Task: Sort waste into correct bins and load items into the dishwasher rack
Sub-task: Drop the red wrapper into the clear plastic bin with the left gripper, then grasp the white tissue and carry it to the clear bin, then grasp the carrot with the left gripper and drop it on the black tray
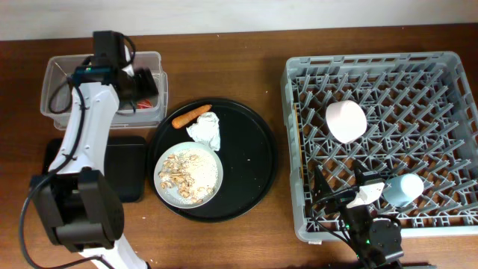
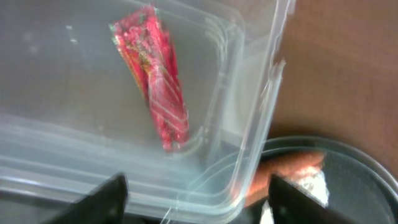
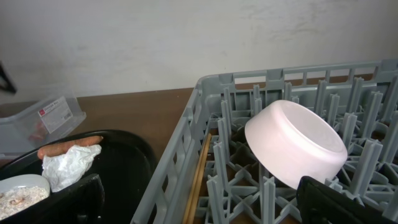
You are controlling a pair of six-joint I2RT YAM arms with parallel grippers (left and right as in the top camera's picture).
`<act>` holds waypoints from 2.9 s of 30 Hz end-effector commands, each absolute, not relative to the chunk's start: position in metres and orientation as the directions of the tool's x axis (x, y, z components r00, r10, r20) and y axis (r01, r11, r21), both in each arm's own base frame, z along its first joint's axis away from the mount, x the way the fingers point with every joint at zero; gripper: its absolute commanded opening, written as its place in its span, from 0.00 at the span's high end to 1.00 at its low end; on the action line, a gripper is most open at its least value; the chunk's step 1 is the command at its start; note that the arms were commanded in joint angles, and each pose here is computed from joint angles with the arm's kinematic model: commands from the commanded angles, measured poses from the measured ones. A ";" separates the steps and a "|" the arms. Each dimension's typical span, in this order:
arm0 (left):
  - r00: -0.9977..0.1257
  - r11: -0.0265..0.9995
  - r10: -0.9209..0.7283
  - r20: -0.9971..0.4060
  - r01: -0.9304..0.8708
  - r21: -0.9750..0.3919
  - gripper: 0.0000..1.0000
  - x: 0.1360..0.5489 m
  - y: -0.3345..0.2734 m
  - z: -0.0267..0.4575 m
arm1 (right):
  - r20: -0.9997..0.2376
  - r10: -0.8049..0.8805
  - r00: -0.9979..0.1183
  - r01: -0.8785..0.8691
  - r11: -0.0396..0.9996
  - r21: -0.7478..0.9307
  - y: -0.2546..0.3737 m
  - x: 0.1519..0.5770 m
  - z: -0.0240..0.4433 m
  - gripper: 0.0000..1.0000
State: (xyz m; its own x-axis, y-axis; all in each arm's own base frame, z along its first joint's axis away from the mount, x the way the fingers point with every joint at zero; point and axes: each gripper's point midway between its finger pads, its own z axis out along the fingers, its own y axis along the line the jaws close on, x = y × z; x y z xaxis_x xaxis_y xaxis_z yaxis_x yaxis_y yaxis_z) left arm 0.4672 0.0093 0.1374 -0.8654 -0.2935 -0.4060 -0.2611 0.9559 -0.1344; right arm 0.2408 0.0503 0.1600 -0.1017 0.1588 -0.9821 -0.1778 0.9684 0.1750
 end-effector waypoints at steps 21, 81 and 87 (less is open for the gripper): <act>-0.976 0.989 0.150 -0.159 0.147 0.029 0.53 0.403 -0.136 -0.010 | -0.983 0.151 -0.105 -0.175 0.970 0.168 0.050 0.241 0.156 0.02; -0.951 0.983 0.181 -0.251 0.181 0.026 0.98 0.438 -0.100 0.122 | -0.983 0.151 -0.105 -0.175 0.970 0.168 0.050 0.241 0.156 0.02; -0.953 0.992 -0.127 -0.274 -0.125 -0.023 0.99 0.378 -0.047 0.207 | -0.983 0.151 -0.105 -0.175 0.970 0.168 0.050 0.241 0.156 0.02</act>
